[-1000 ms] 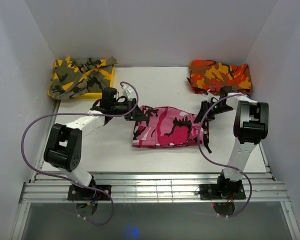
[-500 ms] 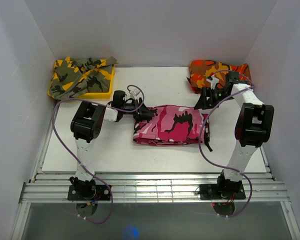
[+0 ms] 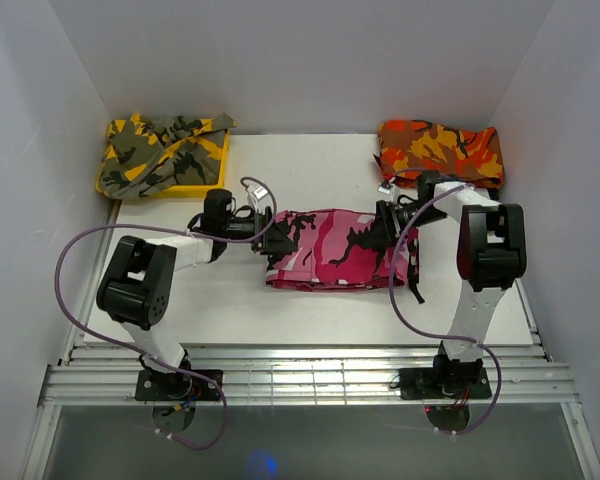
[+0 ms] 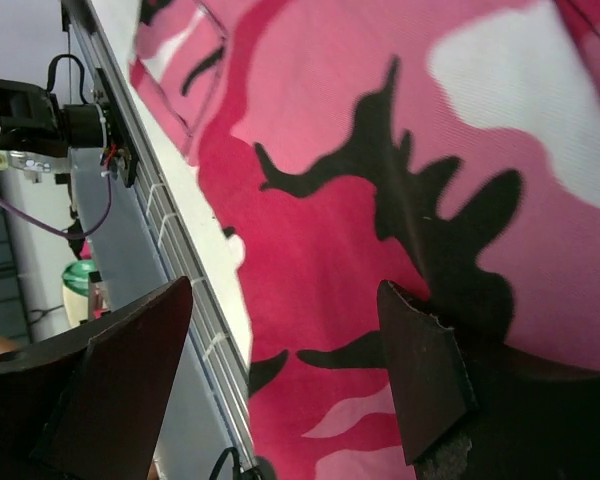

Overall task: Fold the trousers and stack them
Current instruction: Fold the trousers, then neatly place the folded trousers to the corner

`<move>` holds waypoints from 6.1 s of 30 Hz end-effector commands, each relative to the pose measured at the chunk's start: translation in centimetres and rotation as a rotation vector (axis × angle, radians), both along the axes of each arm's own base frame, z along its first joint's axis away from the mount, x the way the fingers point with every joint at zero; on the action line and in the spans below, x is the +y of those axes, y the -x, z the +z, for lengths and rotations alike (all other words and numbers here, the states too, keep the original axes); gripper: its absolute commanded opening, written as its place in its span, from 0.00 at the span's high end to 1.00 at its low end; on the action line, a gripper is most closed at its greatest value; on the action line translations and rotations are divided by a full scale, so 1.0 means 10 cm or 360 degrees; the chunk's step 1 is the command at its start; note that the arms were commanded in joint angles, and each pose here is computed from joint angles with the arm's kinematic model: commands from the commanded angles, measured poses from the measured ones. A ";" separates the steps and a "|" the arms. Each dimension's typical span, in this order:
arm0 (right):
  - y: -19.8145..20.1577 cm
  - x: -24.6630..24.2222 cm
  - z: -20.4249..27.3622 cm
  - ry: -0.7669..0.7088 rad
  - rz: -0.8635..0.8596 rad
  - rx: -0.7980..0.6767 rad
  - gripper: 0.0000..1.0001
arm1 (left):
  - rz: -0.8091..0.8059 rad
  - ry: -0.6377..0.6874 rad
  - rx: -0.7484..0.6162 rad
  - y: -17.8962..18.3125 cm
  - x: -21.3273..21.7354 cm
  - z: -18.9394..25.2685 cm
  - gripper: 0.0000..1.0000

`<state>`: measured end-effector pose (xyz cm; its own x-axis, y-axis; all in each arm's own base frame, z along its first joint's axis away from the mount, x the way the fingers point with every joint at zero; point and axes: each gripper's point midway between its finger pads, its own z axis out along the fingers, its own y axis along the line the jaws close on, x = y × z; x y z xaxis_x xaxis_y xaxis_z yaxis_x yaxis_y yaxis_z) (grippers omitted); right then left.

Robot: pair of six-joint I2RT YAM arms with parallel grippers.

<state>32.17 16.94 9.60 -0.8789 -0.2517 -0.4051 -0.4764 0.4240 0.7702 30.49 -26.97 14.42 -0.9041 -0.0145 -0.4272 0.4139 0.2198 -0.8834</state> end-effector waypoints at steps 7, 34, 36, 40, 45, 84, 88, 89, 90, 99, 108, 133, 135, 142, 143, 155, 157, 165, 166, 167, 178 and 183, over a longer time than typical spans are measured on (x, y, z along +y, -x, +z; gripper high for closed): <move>-0.05 -0.23 -0.74 0.0292 -0.0111 0.0171 0.21 | 0.0101 -0.0431 0.0465 0.15 0.18 -1.17 0.35; 0.20 -1.33 -0.27 0.0345 -0.0861 0.0313 0.10 | 0.0111 -0.0517 -0.0495 -0.19 0.11 0.20 0.25; 0.20 -1.32 -0.30 0.0343 -0.0897 0.0340 0.10 | 0.0104 -0.0580 -0.0622 -0.35 -0.02 0.29 0.23; 0.21 -1.34 -0.58 0.0456 -0.0898 0.0404 0.10 | 0.0032 -0.0702 -0.0699 -0.62 -0.18 0.15 0.20; 0.00 -1.17 -0.69 0.0347 -0.0814 0.0413 0.37 | -0.0122 -0.0895 -0.1101 -0.58 -0.50 0.06 0.13; -0.16 -0.70 0.13 -0.0261 -0.0609 0.0382 0.92 | -0.0039 -0.0606 -0.1956 0.16 -1.75 0.08 0.09; -0.18 -0.72 0.12 -0.0229 -0.0615 0.0369 0.92 | 0.0131 -0.0672 -0.1681 -0.08 -1.52 0.33 0.11; -0.18 -0.71 0.15 -0.0249 -0.0611 0.0366 0.92 | 0.0144 -0.0715 -0.1616 -0.11 -1.47 0.35 0.11; -0.18 -0.69 0.17 -0.0270 -0.0613 0.0372 0.92 | 0.0152 -0.0733 -0.1558 -0.11 -1.45 0.35 0.10; -0.32 -0.76 0.16 -0.0098 -0.0677 0.0287 0.92 | 0.0084 -0.0699 -0.1455 -0.11 -1.35 0.31 0.04; -0.50 -0.81 -0.03 -0.0034 -0.0805 0.0411 0.92 | 0.0043 -0.0611 -0.1376 -0.11 -1.40 0.32 0.02; -0.42 -0.50 0.30 -0.0429 -0.0776 0.0667 0.92 | -0.0005 -0.1260 -0.2056 -0.22 -1.78 -0.99 0.23; -0.42 -0.51 0.30 -0.0421 -0.0775 0.0660 0.92 | 0.0064 -0.1338 -0.2039 -0.30 -1.71 -1.02 0.30; -0.48 -0.55 0.24 -0.0340 -0.0789 0.0601 0.53 | 0.0071 -0.1232 -0.1906 -0.25 -1.72 -0.97 0.84; -0.49 -0.57 0.25 -0.0325 -0.0791 0.0576 0.38 | 0.0083 -0.1192 -0.1892 -0.25 -1.77 -0.87 0.90; -0.27 -1.01 0.27 0.0037 -0.1108 0.0461 0.10 | 0.0155 -0.1038 -0.1627 -0.39 -1.85 -0.54 1.00; -0.19 -1.03 0.22 0.0070 -0.1137 0.0495 0.10 | 0.0178 -0.1020 -0.1614 -0.43 -1.83 -0.49 1.00; 0.09 -0.58 0.02 -0.0077 -0.1117 0.0744 0.10 | 0.0193 -0.0884 -0.1552 -0.41 -1.88 -0.34 1.00; 0.11 -0.54 -0.01 -0.0061 -0.1134 0.0807 0.10 | 0.0188 -0.0862 -0.1541 -0.41 -1.89 -0.32 1.00; 0.12 -0.51 -0.04 -0.0039 -0.1144 0.0840 0.10 | 0.0192 -0.0854 -0.1535 -0.40 -1.89 -0.30 1.00; -0.02 -0.31 -0.15 -0.0173 -0.1489 0.0736 0.10 | 0.0203 -0.0759 -0.1353 -0.40 -1.84 -0.25 1.00; -0.27 -0.42 -0.05 -0.0283 -0.1667 0.0484 0.10 | 0.0132 -0.0705 -0.1279 -0.33 -1.85 -0.28 1.00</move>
